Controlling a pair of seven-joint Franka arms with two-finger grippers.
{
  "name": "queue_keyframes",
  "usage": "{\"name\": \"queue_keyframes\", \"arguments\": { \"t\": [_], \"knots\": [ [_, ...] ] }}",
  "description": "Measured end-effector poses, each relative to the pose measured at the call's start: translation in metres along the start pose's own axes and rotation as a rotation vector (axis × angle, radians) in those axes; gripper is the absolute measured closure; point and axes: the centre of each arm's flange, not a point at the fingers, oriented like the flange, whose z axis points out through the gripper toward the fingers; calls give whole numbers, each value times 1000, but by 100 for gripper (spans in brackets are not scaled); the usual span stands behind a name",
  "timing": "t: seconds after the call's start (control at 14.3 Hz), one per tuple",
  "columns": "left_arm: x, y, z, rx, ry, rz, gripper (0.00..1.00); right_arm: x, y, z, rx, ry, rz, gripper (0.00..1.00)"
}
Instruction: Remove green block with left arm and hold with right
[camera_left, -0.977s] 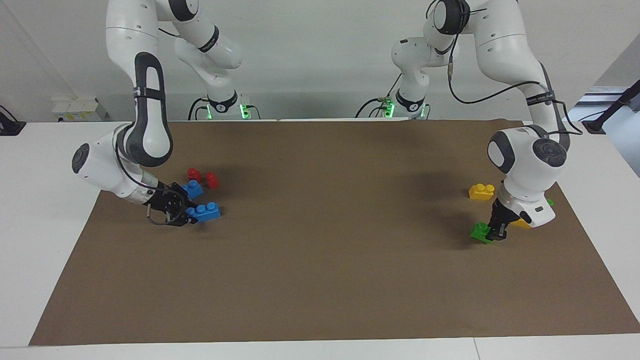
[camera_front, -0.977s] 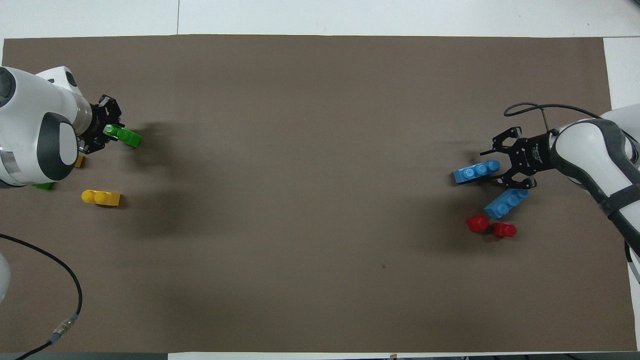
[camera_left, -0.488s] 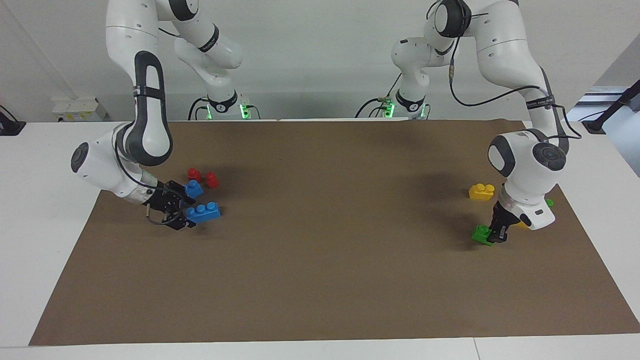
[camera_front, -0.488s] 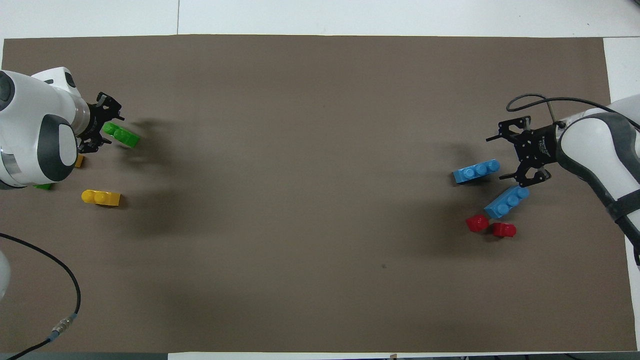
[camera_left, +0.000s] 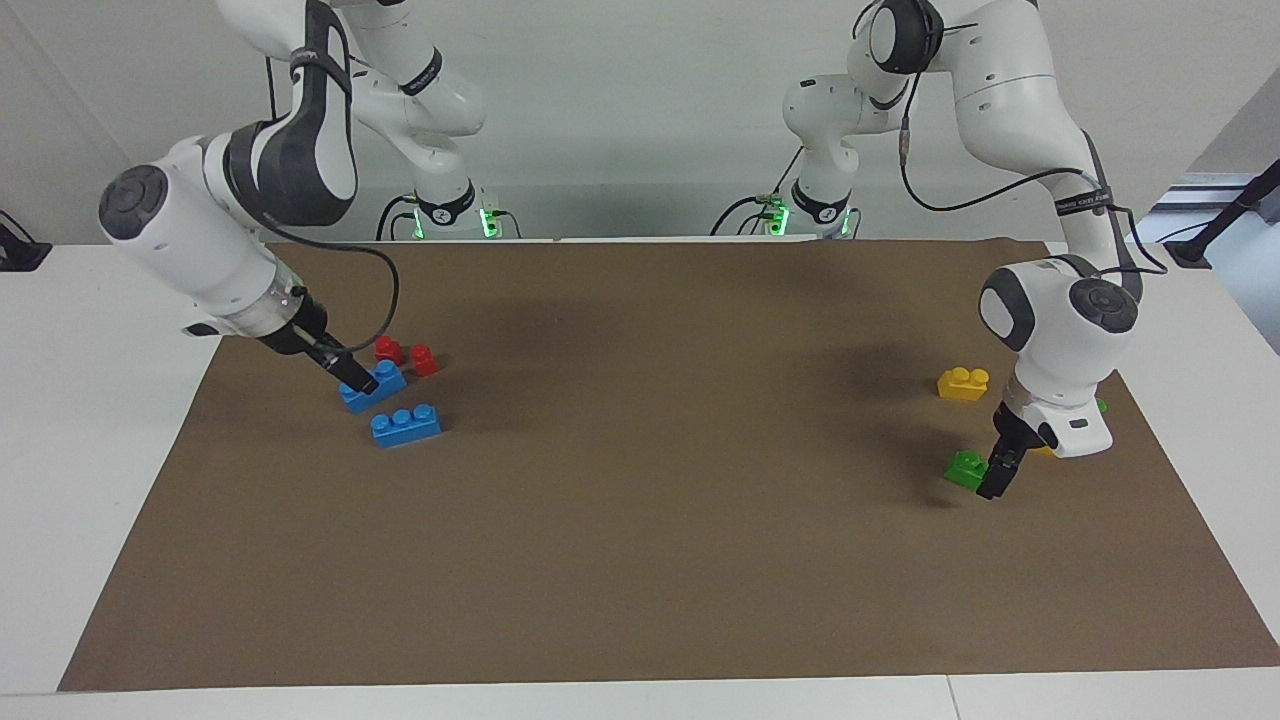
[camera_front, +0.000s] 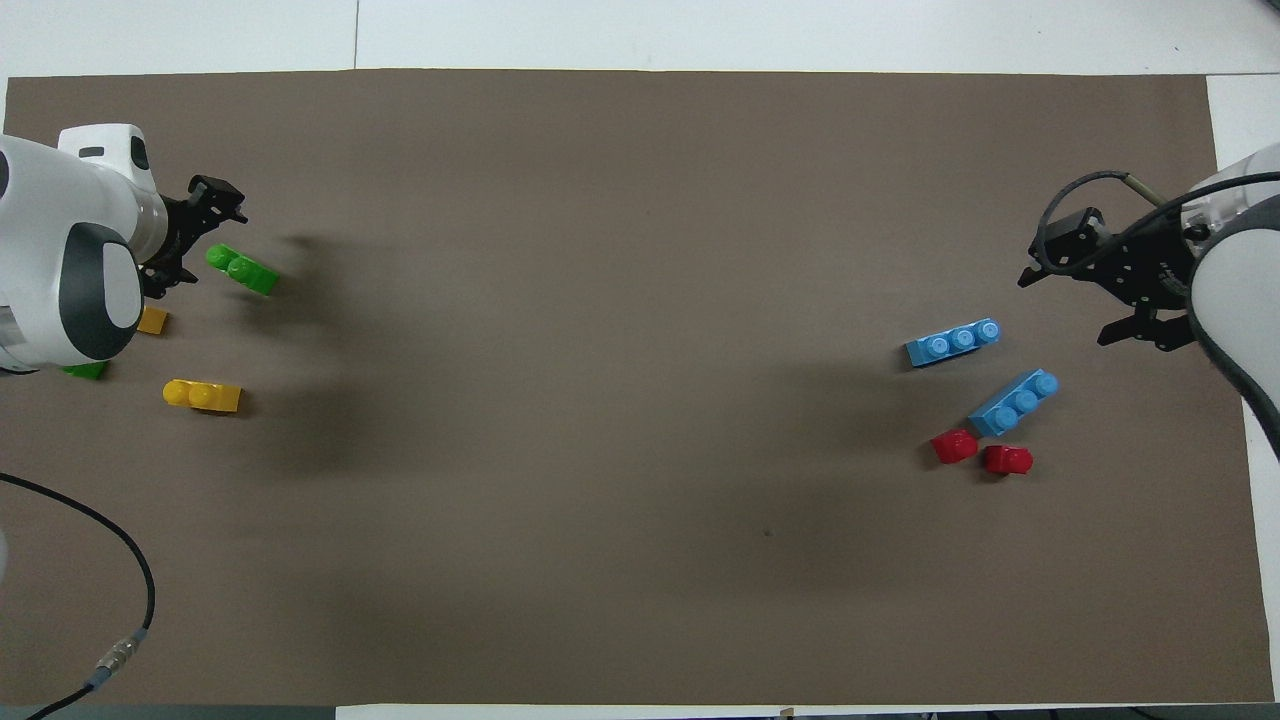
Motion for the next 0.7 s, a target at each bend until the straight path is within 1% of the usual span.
{"name": "queue_keyframes", "arguments": {
  "t": [0.07, 0.21, 0.35, 0.42, 0.56, 0.7],
  "knots": [
    [1, 0, -15, 4, -6, 40, 0, -10, 2, -21, -8, 24, -69, 0],
    [1, -2, -55, 26, -38, 129, 0, -29, 6, -59, -12, 67, -205, 0],
    [-1, -2, -99, 46, -75, 232, 0, -45, 4, -89, -32, 99, -305, 0],
    [-2, -1, -120, 47, -83, 276, 0, -50, 2, -99, -48, 114, -349, 0],
    [-10, 1, -156, 38, -85, 354, 0, -54, -1, -108, -57, 124, -396, 0],
    [-24, 2, -185, 32, -96, 448, 0, -52, -3, -104, -60, 117, -410, 0]
  ]
}}
